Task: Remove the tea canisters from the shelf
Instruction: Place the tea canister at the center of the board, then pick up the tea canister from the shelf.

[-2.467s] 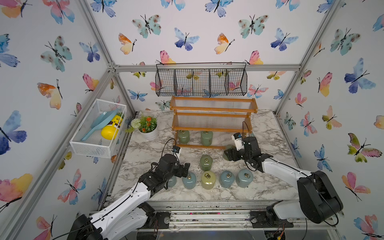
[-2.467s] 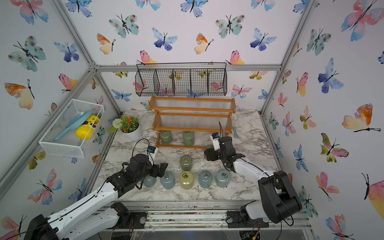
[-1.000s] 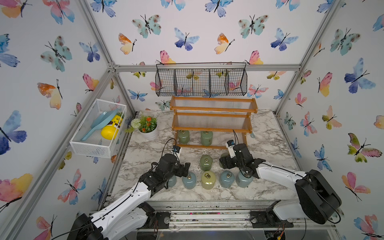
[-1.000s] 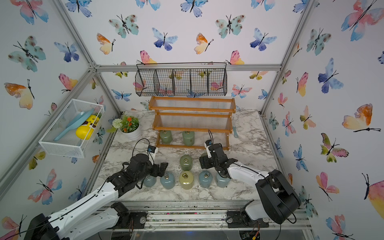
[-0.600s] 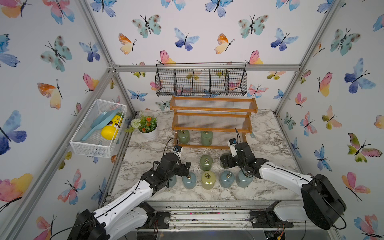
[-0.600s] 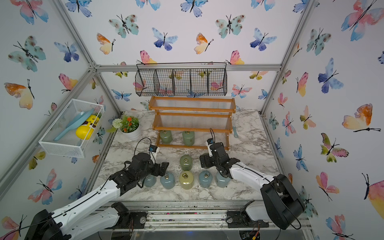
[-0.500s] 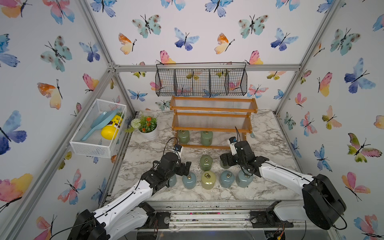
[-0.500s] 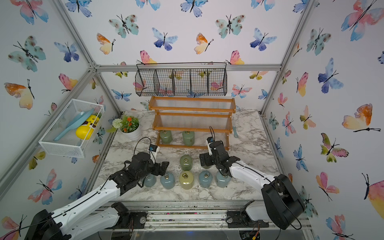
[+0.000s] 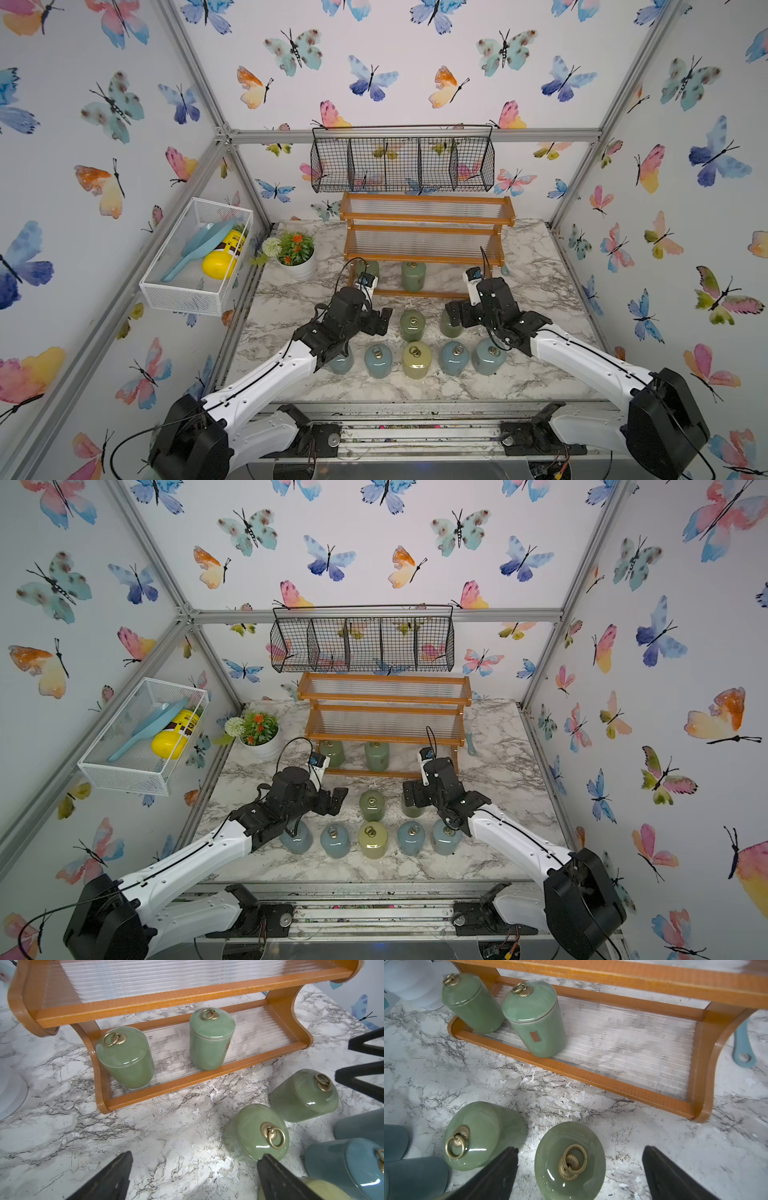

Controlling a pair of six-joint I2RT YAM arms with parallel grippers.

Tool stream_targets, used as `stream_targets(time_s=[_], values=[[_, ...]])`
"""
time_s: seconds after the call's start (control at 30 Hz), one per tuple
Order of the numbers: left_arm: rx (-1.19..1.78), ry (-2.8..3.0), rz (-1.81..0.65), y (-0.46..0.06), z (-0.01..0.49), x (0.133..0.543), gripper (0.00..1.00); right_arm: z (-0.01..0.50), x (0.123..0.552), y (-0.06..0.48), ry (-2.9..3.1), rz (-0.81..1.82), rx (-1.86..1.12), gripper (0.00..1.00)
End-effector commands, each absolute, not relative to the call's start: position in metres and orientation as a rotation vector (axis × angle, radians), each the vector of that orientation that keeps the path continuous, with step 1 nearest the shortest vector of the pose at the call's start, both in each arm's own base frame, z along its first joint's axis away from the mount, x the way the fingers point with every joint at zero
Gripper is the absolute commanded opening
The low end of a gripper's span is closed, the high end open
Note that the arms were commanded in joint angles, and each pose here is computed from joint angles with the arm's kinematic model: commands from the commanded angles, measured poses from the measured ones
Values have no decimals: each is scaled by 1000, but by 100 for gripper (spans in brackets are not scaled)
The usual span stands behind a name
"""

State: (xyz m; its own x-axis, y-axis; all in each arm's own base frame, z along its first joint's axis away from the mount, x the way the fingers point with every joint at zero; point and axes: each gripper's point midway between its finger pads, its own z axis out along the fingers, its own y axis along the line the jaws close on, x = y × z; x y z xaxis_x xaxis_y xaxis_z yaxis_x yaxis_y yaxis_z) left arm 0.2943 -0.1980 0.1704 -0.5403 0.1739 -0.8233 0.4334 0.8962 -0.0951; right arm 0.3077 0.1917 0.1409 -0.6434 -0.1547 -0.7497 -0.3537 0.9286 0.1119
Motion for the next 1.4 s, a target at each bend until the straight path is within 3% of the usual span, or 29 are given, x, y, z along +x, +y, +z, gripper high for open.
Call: stream_targets(time_s=[0.0,0.4,1.37], values=[[392,2115,-370,-195,186,304,98,152,307,185,2253,296,-319,100],[209,2150,-383,-131,180,330,98,155,307,183,2227,303,-304,100],[371,2250,-360,-168,132,414,98,143,302,181,2259,310,-282,100]])
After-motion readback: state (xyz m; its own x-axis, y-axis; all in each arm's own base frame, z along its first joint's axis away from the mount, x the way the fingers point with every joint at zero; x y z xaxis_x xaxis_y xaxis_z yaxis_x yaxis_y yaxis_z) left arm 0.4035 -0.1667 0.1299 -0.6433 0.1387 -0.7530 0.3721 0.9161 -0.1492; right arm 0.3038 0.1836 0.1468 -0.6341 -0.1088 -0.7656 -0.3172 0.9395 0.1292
